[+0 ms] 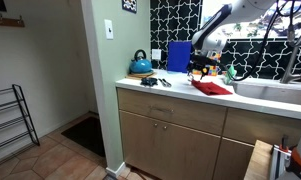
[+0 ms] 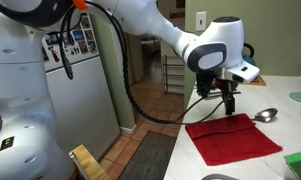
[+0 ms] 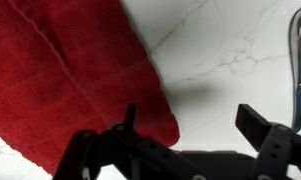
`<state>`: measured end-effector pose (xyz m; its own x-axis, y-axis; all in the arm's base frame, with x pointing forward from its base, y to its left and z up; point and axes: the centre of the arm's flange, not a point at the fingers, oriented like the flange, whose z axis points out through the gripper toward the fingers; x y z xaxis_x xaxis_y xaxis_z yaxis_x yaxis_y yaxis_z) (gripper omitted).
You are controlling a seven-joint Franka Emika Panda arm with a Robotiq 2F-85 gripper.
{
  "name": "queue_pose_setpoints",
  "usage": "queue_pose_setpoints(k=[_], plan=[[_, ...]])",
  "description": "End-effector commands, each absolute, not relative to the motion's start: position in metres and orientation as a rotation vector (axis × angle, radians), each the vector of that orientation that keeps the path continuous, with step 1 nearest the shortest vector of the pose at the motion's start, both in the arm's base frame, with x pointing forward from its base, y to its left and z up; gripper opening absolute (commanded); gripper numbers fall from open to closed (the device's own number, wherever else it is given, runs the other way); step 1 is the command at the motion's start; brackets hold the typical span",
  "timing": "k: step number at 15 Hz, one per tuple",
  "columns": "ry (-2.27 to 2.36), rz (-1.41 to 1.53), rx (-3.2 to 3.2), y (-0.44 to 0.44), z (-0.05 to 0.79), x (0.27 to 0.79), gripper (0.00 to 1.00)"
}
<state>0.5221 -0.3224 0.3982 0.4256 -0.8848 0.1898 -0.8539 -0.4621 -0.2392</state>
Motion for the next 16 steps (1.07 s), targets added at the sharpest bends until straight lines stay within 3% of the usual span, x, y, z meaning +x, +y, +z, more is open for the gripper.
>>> queue_pose_setpoints(k=[1,10,16], plan=[[1.619,-0.442,-2.591,-0.326,0.39,0.521,1.0],[1.197,-0.413,-2.913,-0.315,0.371,0.504,1.0],[1.114,-0.167,-3.021,-0.303,0.363,0.503,1.0]])
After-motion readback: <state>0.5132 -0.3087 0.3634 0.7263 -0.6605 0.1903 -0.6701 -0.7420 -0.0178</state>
